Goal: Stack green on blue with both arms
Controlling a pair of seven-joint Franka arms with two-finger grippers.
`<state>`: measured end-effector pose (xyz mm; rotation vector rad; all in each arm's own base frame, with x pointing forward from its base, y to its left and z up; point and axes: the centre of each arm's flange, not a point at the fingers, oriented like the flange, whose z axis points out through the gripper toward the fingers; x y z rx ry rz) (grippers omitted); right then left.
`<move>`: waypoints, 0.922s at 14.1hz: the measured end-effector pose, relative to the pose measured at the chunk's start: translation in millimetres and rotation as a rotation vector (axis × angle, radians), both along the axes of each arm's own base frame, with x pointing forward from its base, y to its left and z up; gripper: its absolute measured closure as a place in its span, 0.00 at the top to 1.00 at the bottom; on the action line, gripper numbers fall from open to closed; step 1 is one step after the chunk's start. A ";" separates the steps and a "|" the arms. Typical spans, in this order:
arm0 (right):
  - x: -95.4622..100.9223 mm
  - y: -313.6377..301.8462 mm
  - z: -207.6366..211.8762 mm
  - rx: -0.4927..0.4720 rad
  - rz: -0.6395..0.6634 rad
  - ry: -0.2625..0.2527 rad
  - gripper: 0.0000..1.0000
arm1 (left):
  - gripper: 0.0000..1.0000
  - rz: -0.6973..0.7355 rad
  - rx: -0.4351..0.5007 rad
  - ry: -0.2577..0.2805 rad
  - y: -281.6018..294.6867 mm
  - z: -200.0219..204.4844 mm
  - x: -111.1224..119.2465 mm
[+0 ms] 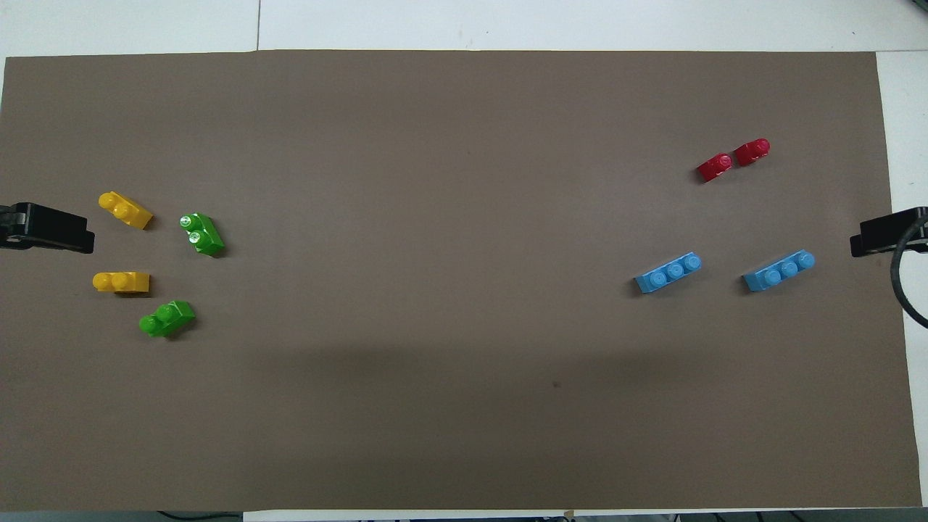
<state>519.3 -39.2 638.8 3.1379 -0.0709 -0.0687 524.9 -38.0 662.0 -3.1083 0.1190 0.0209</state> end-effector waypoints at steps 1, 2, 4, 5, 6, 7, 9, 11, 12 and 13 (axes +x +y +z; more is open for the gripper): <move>0.0 0.0 0.0 0.000 0.000 0.000 1.00 | 1.00 0.000 0.000 0.000 0.0 0.0 0.0; 0.0 0.0 0.0 0.000 0.000 0.000 1.00 | 1.00 0.000 0.000 0.000 0.0 0.0 0.0; 0.0 0.0 0.0 0.000 0.000 0.000 1.00 | 1.00 0.000 0.000 0.000 0.0 -0.1 0.0; 0.0 0.0 0.0 0.000 0.000 0.000 1.00 | 1.00 0.000 0.000 0.000 0.0 -0.2 0.0; 0.0 -0.1 0.0 0.000 0.000 0.000 1.00 | 1.00 0.000 0.000 0.000 0.0 -0.1 0.0; 0.0 -0.5 0.0 0.000 -0.001 0.000 1.00 | 1.00 0.000 0.000 0.000 0.0 -0.1 0.0; -0.1 -1.8 0.0 0.000 -0.004 0.000 1.00 | 1.00 0.000 0.000 -0.006 0.1 0.5 0.6; -0.2 -2.7 0.1 0.000 -0.009 0.000 1.00 | 1.00 0.003 -0.001 -0.012 1.6 0.7 1.4; -0.3 -3.0 0.1 0.000 -0.021 0.000 1.00 | 1.00 0.007 -0.002 -0.013 3.1 0.2 1.8; -0.3 -3.0 0.1 -0.002 -0.047 0.000 1.00 | 1.00 0.012 -0.003 -0.018 5.4 0.0 2.7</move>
